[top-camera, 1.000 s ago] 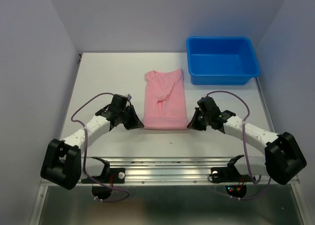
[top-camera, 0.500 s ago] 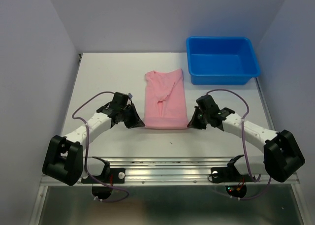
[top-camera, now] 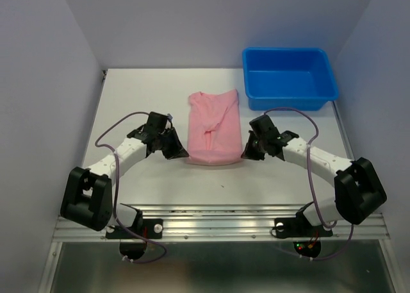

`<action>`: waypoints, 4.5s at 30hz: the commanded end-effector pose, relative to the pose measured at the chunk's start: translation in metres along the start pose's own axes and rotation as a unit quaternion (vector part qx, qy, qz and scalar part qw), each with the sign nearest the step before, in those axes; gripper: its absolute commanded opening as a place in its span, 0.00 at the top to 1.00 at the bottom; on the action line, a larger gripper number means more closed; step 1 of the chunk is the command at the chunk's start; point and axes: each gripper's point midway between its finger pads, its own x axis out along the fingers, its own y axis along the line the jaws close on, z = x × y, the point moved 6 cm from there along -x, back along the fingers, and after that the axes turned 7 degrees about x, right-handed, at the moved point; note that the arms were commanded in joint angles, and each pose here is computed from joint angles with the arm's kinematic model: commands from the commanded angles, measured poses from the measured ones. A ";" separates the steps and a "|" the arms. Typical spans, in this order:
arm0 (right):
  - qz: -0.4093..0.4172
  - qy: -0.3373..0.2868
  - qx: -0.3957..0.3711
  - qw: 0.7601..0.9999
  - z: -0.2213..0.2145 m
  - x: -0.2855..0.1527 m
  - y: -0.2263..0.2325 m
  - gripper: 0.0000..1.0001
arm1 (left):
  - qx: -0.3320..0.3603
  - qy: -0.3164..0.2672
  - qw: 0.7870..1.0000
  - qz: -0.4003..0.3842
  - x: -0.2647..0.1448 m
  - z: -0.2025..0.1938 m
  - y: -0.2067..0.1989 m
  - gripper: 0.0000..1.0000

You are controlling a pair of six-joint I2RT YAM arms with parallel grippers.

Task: Roll the t-shirts
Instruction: Roll the T-shirt to the center of the board.

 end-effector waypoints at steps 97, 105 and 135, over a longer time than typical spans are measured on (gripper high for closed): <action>-0.022 -0.022 -0.094 0.995 0.046 0.112 0.101 0.99 | 0.104 -0.045 0.989 0.095 0.046 0.106 0.016 0.31; -0.025 -0.017 -0.092 0.995 0.043 0.113 0.097 0.99 | 0.127 -0.108 0.983 0.074 0.016 0.101 -0.013 0.50; -0.090 -0.029 -0.059 0.994 0.065 0.102 0.025 0.99 | 0.113 0.018 0.991 0.071 0.106 0.051 0.011 1.00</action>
